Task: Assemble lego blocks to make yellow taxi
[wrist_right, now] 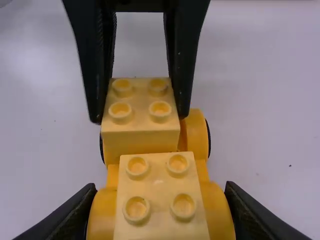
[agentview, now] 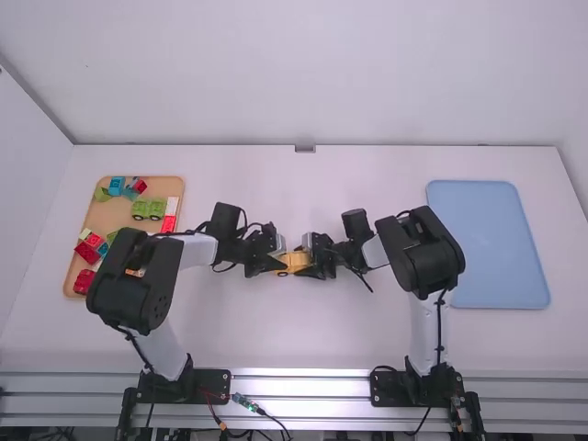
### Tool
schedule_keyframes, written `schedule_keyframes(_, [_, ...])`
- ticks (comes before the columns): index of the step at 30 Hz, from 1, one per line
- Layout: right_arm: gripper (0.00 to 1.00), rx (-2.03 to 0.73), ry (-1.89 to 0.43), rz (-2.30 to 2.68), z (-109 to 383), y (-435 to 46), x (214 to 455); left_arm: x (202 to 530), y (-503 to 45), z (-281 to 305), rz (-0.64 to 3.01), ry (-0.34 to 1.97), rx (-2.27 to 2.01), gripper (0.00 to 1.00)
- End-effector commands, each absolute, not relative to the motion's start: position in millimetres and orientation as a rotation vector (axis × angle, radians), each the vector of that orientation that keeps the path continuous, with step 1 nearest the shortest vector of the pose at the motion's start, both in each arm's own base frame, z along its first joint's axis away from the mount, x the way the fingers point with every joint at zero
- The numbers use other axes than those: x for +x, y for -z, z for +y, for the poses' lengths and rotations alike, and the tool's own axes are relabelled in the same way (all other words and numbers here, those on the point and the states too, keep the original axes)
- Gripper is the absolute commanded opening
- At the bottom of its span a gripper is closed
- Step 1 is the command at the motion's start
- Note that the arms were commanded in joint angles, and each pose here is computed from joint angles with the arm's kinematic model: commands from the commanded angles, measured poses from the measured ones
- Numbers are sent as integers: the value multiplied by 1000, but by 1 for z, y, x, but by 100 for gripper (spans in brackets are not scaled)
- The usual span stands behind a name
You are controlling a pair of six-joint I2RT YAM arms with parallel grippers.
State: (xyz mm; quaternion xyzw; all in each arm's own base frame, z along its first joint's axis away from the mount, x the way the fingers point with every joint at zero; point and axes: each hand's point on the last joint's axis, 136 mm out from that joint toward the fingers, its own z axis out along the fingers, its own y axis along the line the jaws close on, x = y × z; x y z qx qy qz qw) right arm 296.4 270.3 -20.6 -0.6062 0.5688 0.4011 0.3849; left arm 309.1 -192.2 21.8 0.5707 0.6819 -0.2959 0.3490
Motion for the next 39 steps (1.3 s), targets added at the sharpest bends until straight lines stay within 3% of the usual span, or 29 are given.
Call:
schedule_keyframes(1, [52,-1519,-1060,1548,262,40,288,310,-19,-194,1750,753,1524,2])
schedule_keyframes(14, [52,-1515,-1087,1538,263,38,285,312,-16,-194,1709,713,1508,2])
schedule_keyframes(28, [52,-1514,-1095,1525,264,36,284,298,-24,-203,1645,828,1499,2])
schedule_keyframes(39, [53,-1514,-1130,1486,265,31,280,299,-1,-203,1699,833,1505,2])
